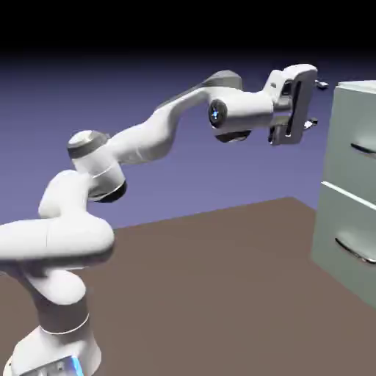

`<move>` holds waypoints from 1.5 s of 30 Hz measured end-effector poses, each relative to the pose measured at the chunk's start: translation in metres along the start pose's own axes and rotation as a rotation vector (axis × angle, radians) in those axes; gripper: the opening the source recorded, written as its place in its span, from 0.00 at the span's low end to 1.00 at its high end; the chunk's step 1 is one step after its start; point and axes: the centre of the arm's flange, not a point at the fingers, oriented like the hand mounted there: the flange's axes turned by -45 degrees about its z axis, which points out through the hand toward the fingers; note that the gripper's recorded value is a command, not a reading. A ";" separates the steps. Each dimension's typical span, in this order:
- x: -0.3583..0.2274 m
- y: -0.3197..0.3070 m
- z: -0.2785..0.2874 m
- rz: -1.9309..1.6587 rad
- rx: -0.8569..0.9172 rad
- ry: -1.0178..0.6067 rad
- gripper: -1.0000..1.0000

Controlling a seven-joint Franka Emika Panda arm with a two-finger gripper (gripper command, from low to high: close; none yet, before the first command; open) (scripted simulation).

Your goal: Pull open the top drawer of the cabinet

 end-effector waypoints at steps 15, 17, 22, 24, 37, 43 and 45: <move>-0.067 -0.074 0.095 -0.114 0.008 0.020 0.00; -0.067 -0.074 0.088 -0.114 0.008 0.020 0.00; -0.068 -0.073 0.048 -0.114 0.010 0.019 0.00; -0.068 -0.073 0.031 -0.114 0.010 0.019 0.00; -0.070 -0.072 -0.095 -0.114 0.010 0.019 0.00; -0.071 -0.072 -0.145 -0.114 0.007 0.020 1.00; -0.071 -0.071 -0.156 -0.115 0.007 0.020 1.00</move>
